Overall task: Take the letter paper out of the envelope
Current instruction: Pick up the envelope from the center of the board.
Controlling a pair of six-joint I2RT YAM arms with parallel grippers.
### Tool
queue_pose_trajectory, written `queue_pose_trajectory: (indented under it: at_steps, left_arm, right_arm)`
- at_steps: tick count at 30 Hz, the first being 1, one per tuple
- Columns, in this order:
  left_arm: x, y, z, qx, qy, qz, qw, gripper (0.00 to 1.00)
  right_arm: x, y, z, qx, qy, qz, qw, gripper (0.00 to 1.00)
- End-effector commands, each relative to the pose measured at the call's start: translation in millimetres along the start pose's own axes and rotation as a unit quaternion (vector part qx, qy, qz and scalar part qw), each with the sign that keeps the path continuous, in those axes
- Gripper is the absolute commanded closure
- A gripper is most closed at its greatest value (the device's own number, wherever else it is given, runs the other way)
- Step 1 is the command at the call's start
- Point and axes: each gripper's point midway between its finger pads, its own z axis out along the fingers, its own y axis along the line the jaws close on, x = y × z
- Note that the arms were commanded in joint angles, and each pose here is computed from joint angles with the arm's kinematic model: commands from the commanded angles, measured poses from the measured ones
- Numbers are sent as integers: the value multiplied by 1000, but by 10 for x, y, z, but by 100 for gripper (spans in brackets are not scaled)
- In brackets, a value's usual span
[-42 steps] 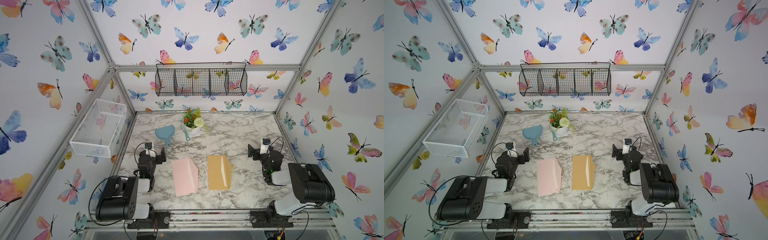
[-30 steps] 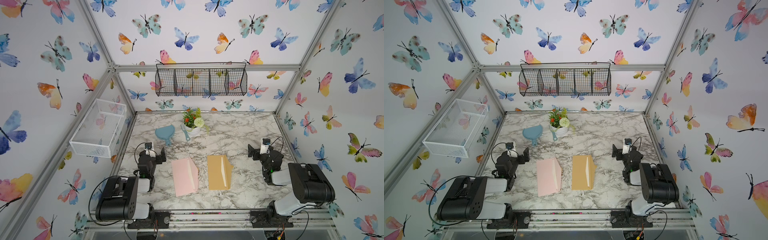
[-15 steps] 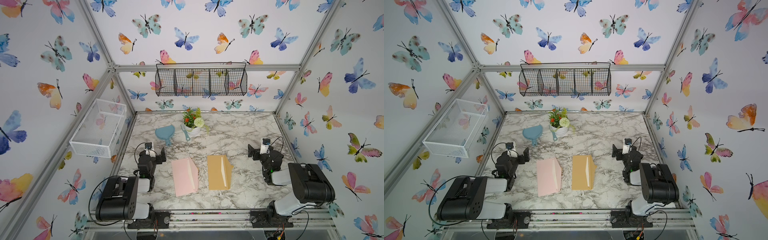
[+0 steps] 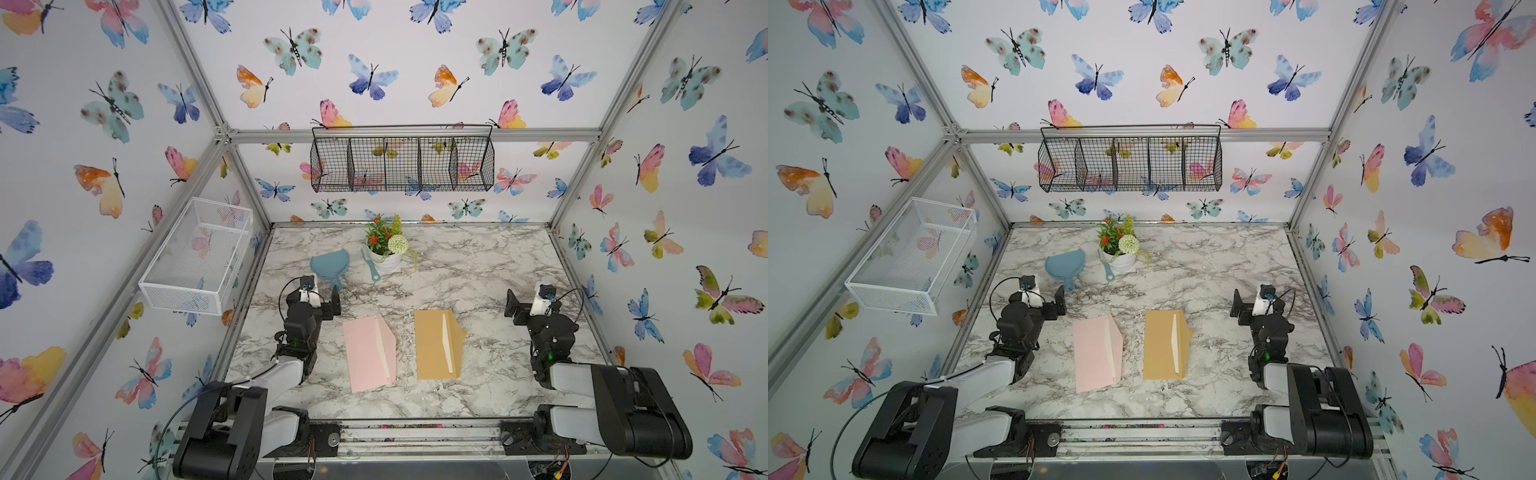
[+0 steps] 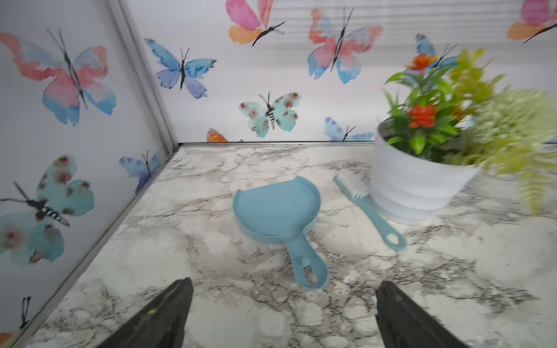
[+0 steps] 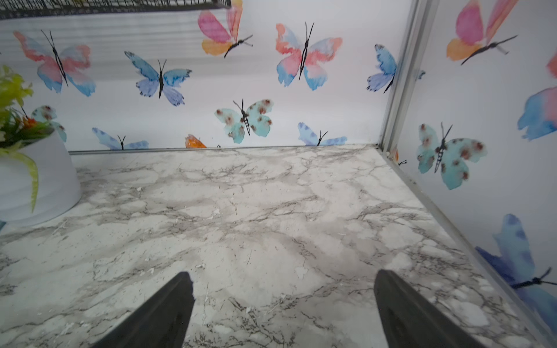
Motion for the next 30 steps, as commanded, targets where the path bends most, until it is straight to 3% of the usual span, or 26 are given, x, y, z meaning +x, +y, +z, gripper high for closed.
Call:
queue_pose_trajectory:
  at_steps: [1,3,5,9,13,17,19,23,25,28,30]
  left_arm:
    - [-38,-212,-146,25,46,-90,995,1]
    - [-7,-401,-212,77,60,-142,985,1]
    - [84,-472,-252,94,81,-155,980,3]
    - [323,-305,-326,45,112,-164,979,3]
    - [554,-289,-458,53,120,-167,977,2]
    - [562,-264,-500,49,124,-165,977,0]
    - [590,-246,-488,42,127,-169,977,0]
    - [688,-258,-410,31,160,-169,972,2]
    - [753,-259,-362,21,183,-169,968,2]
    - [845,-293,-283,15,218,-167,961,2]
    - [916,-326,-243,14,245,-162,956,2]
  right_arm:
    - [-332,361,-32,-76,-2,44,996,4]
    - [-562,837,-50,-137,34,25,990,8]
    - [-652,1258,-109,-172,83,15,981,7]
    - [-296,2021,-292,-230,220,16,948,2]
    - [28,2725,-552,-232,281,-37,930,2]
    - [469,3286,-733,-307,359,26,881,2]
    - [615,3398,-808,-336,364,70,866,2]
    - [710,3297,-826,-318,365,96,870,1]
    - [795,3297,-858,-314,384,98,863,10]
    - [1031,3442,-1019,-339,437,101,827,25]
    - [1121,3499,-1106,-347,447,105,818,28]
